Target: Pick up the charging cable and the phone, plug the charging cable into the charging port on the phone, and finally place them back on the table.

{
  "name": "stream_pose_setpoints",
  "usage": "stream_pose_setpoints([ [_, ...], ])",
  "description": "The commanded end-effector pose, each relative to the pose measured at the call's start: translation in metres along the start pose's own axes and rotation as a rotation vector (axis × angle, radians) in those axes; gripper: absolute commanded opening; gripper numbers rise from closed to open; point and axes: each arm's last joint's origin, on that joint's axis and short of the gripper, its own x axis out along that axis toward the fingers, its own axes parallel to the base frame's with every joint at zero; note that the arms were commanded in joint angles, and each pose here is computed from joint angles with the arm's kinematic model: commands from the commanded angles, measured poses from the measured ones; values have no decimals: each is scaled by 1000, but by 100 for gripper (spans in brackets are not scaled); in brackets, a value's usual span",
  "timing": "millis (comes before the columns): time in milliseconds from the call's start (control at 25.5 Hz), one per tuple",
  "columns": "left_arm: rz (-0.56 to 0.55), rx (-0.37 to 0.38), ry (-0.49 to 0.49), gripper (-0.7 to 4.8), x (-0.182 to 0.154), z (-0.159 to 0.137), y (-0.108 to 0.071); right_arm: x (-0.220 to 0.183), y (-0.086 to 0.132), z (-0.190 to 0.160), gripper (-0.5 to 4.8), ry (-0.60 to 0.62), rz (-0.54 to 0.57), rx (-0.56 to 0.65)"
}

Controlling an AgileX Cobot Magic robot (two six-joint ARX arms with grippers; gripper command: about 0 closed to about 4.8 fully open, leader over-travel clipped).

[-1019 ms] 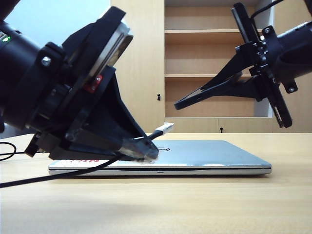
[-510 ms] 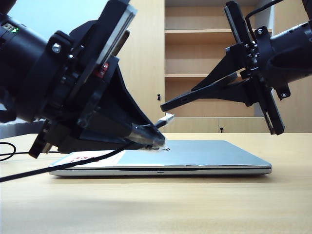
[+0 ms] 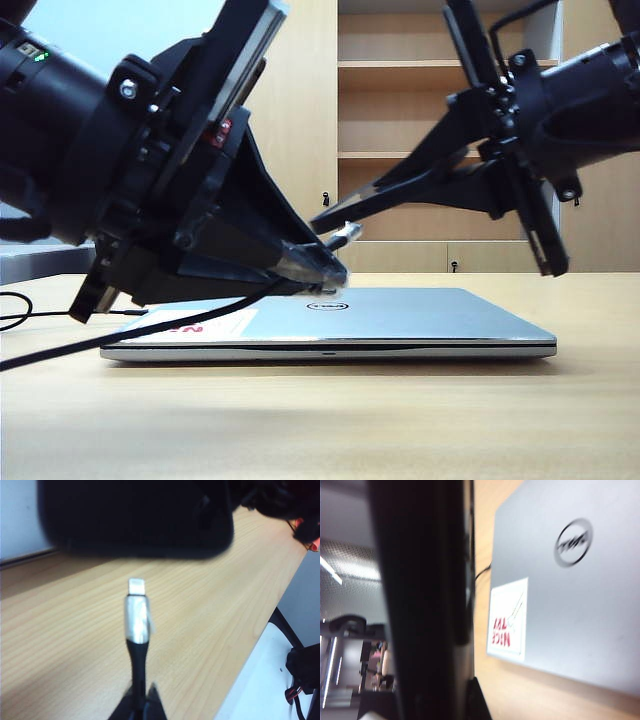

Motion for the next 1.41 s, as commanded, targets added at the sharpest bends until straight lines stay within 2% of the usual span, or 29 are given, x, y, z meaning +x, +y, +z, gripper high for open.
stream_pose_setpoints([
  [39,-13,-1,-16,-6,0,2,-1,3,7,-2,-6,-11,48,-34],
  [353,-13,-1,-16,-6,0,2,-1,3,9,0,-6,-53,52,-67],
  [1411,-17,0,-24,-6,0,3,-2,3,6,-4,-6,16,43,-88],
])
